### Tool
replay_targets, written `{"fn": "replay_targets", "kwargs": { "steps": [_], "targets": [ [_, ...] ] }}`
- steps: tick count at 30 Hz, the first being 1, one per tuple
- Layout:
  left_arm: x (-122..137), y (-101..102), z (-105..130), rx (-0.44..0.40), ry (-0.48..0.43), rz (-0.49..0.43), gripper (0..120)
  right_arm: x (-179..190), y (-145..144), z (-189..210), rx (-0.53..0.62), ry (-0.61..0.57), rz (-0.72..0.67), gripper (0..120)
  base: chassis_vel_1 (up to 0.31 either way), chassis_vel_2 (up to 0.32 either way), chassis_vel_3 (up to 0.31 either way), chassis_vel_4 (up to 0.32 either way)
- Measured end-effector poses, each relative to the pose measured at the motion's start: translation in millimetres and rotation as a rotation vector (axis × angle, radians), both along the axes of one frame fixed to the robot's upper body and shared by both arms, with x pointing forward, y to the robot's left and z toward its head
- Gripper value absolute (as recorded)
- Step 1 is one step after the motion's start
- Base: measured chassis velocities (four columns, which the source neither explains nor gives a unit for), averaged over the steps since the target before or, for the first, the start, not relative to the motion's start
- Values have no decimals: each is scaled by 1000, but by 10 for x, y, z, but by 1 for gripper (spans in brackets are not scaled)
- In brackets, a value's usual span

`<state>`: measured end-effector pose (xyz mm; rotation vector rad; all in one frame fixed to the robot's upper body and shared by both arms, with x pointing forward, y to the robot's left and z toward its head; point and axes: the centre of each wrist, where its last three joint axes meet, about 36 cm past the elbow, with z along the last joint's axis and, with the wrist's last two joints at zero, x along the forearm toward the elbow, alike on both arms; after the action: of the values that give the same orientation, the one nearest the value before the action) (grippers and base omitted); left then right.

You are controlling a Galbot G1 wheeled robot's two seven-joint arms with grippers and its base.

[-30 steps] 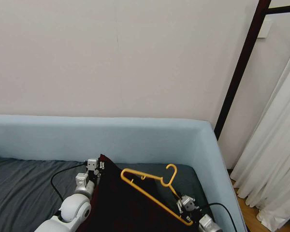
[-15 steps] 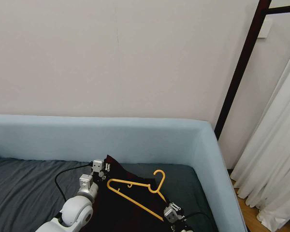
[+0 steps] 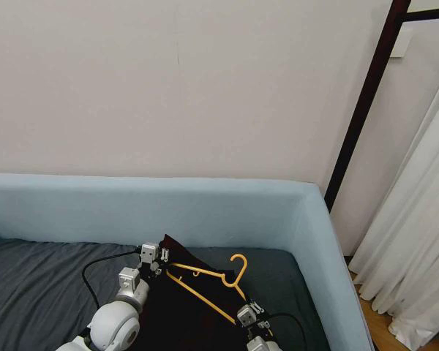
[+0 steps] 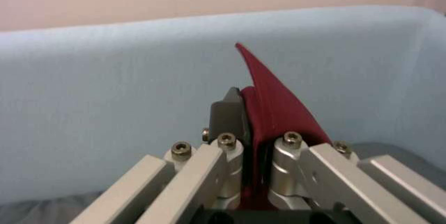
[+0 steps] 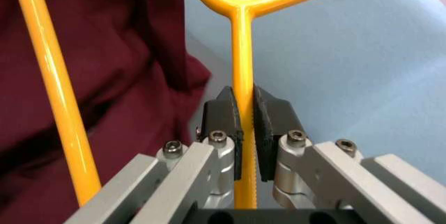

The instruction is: Pick up the clothes from the sofa and hang them on the clothes hanger.

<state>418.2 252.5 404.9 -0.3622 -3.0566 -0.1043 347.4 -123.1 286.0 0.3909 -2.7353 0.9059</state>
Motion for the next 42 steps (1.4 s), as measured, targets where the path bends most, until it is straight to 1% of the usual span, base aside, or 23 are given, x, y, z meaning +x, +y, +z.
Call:
{"fn": "replay_targets", "kwargs": {
  "steps": [4,6,9,10,14,15,19,20,25,32,35,36,37,41,42],
  "targets": [
    [-37,1,32,27,-30,-34,0,58,-63,17,-15,-13,-16,5,0,0,0,0],
    [-66,-10,38,28,-32,-43,0,78,-75,25,-13,-20,-17,5,0,0,0,0],
    [-195,-88,21,16,-25,-72,0,151,-74,16,-3,-46,-22,5,0,0,0,0],
    [-195,-88,21,16,-25,-72,0,151,-74,16,-3,-46,-22,5,0,0,0,0],
    [-382,-223,15,-7,-14,-110,0,282,-16,42,8,-79,-39,5,0,0,0,0],
    [-382,-223,15,-7,-14,-110,0,282,-16,42,8,-79,-39,5,0,0,0,0],
    [-524,-292,14,-20,-5,-152,0,417,-2,136,34,-142,-28,5,0,0,0,0],
    [-524,-292,14,-20,-5,-152,0,417,-2,136,34,-142,-28,5,0,0,0,0],
    [-576,-334,11,-42,-13,-176,0,531,19,295,98,-257,14,5,0,0,0,0],
    [-650,-347,22,-43,-13,-185,0,549,24,459,145,-317,27,5,0,0,0,0],
    [-707,-311,91,-44,-31,-177,0,545,11,555,168,-353,24,5,0,0,0,0],
    [-735,-290,156,-49,-52,-175,0,539,-2,582,164,-365,22,5,0,0,0,0],
    [-735,-290,156,-49,-52,-175,0,539,-2,582,164,-365,22,5,0,0,0,0],
    [-850,-238,383,-58,-110,-194,0,532,-53,662,126,-379,13,5,0,0,0,0],
    [-850,-238,383,-58,-110,-194,0,532,-53,662,126,-379,13,5,0,0,0,0]
  ]
}}
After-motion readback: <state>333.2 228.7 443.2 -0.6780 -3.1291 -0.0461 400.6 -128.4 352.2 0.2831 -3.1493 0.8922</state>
